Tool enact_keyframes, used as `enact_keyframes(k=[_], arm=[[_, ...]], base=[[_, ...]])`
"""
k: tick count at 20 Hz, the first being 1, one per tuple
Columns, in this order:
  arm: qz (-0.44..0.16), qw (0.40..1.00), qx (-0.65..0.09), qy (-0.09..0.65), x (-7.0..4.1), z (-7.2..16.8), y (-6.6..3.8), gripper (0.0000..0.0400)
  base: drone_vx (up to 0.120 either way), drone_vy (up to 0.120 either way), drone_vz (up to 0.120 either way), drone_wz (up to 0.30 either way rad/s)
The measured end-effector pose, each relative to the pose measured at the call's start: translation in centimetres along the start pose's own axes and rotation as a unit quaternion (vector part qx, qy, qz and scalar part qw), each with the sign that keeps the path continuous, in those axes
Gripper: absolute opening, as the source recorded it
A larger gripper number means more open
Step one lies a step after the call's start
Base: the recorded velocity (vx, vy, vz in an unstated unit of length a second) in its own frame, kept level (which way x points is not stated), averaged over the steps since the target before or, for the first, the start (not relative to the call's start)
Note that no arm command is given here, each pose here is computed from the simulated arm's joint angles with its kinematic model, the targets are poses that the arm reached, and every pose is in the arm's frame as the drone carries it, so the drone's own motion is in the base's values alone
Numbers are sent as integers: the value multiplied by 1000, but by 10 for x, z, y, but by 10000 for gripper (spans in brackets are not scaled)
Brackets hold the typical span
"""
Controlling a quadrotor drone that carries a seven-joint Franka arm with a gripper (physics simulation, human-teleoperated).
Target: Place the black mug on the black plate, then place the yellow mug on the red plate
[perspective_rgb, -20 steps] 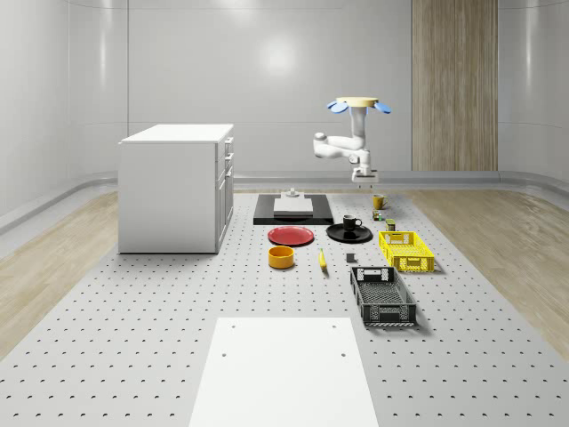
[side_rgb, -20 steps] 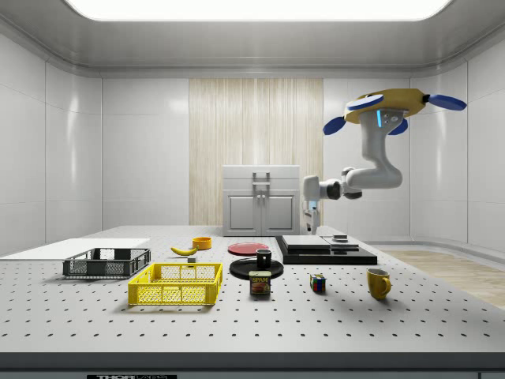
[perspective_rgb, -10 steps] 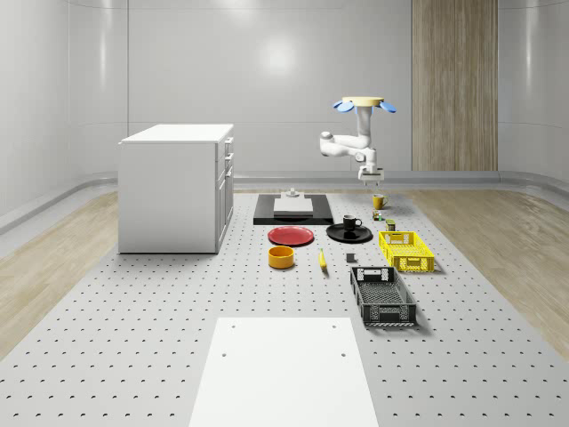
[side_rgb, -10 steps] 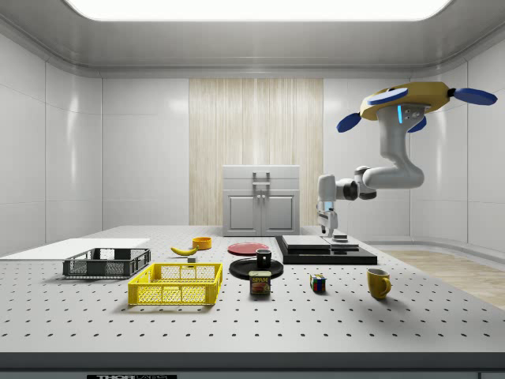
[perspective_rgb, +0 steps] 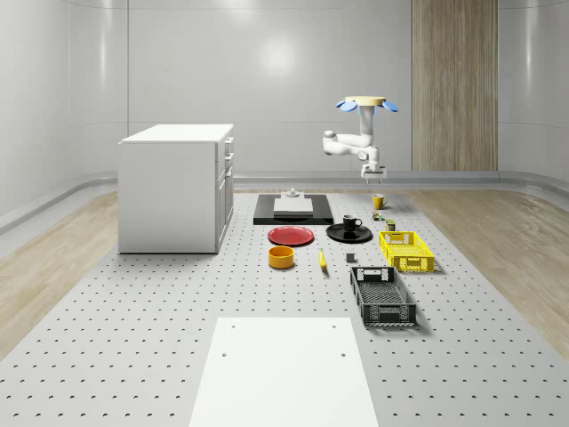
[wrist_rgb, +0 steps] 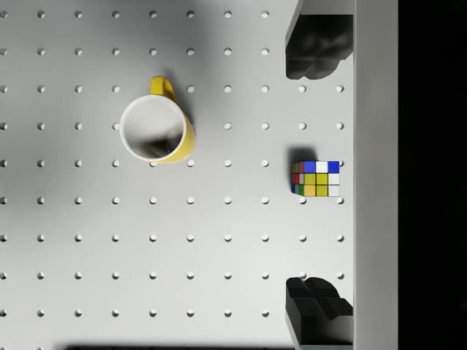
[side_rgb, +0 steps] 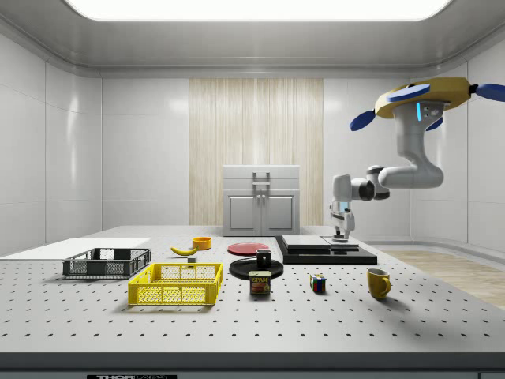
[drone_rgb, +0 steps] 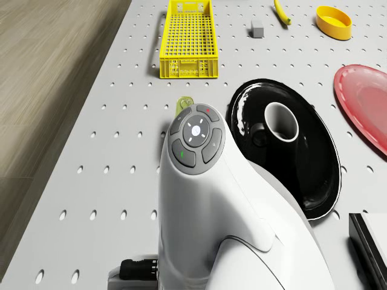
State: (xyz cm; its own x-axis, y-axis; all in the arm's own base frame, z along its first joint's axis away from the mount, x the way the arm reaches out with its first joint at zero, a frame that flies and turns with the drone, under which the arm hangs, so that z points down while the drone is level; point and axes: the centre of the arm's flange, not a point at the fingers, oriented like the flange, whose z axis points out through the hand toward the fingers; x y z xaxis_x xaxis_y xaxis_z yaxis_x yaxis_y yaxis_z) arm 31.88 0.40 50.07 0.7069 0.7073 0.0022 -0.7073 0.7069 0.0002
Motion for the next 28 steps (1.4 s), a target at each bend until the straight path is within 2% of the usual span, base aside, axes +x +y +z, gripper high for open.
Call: enact_keyframes(k=[12,19,28], arm=[[0,1000,0,0,0,0,0,400],[0,1000,0,0,0,0,0,400],[0,1000,0,0,0,0,0,400]], base=[[-120,7,-3,0],[-23,0,-120,0],[-120,0,-120,0]])
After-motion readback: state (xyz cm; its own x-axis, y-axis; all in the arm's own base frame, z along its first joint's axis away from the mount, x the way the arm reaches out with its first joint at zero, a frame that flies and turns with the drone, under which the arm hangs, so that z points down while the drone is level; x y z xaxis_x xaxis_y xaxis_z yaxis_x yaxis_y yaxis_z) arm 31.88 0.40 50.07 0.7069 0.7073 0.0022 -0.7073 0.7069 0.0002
